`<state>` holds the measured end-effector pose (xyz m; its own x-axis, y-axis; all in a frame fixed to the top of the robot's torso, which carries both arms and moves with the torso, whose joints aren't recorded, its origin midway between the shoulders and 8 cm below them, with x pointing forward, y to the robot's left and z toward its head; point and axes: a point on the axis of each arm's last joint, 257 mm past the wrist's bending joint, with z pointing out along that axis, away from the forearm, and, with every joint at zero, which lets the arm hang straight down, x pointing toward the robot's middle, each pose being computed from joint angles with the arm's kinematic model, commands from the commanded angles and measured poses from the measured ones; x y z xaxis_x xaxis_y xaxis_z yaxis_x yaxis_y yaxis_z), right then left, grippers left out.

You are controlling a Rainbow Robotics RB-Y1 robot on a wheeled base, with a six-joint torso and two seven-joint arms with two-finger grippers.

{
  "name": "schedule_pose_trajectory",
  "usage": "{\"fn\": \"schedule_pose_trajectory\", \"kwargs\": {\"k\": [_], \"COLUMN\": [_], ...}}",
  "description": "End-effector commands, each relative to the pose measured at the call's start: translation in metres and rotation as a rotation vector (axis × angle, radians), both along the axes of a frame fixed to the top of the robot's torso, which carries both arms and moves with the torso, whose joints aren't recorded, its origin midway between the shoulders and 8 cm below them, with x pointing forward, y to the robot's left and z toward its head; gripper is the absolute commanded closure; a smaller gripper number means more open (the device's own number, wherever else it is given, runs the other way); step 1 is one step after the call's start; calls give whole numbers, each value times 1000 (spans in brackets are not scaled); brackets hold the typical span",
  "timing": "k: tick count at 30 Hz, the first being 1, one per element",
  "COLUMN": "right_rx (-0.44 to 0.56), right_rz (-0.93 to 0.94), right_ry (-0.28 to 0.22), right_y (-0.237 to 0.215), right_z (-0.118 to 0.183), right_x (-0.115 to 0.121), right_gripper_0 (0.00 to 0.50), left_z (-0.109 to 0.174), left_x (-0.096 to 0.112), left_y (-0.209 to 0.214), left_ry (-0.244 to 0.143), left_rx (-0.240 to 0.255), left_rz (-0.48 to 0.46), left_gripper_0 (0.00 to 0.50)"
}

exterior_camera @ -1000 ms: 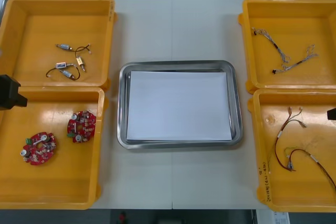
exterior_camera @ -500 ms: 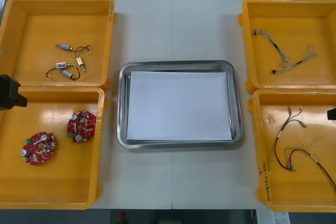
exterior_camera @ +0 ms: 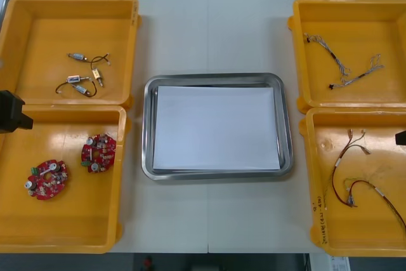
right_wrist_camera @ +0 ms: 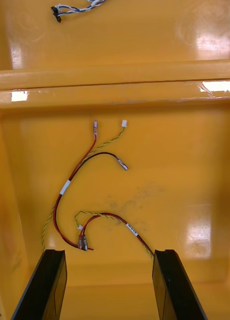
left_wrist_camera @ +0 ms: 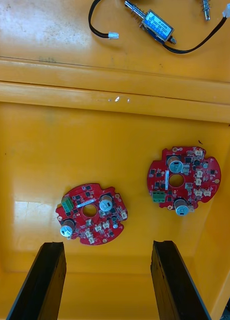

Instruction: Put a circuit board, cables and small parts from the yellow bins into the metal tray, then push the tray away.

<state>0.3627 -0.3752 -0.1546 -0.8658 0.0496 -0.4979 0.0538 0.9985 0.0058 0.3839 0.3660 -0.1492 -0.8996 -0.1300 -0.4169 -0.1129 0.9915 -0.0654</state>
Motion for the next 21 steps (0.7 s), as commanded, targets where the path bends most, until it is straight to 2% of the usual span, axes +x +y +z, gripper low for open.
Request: {"fn": "schedule_pose_trajectory", "kwargs": {"k": [1, 14, 15, 18, 19, 20, 21], "right_rx": [-48, -48, -55, -48, -57, -57, -64], "right_rz": [11, 11, 6, 5, 9, 9, 6], "right_ry": [4, 4, -19, -20, -48, -48, -55], "right_y": [-12, -12, -14, -13, -13, -13, -14], "right_z": [5, 5, 13, 13, 23, 23, 24], "right_x": [-5, -5, -1, -1, 2, 2, 1], "right_gripper_0": [0, 0, 0, 0, 0, 0, 0], "left_z": [14, 14, 14, 14, 14, 14, -4], "left_x": [-3, -3, -3, -3, -3, -3, -9], "left_y": [17, 17, 17, 17, 17, 17, 9], "left_ry": [-23, -23, -23, -23, -23, -23, 15], "left_rx": [106, 106, 106, 106, 106, 106, 71], "left_rz": [-92, -92, -92, -92, -92, -92, -97], "left_gripper_0": [0, 0, 0, 0, 0, 0, 0]}}
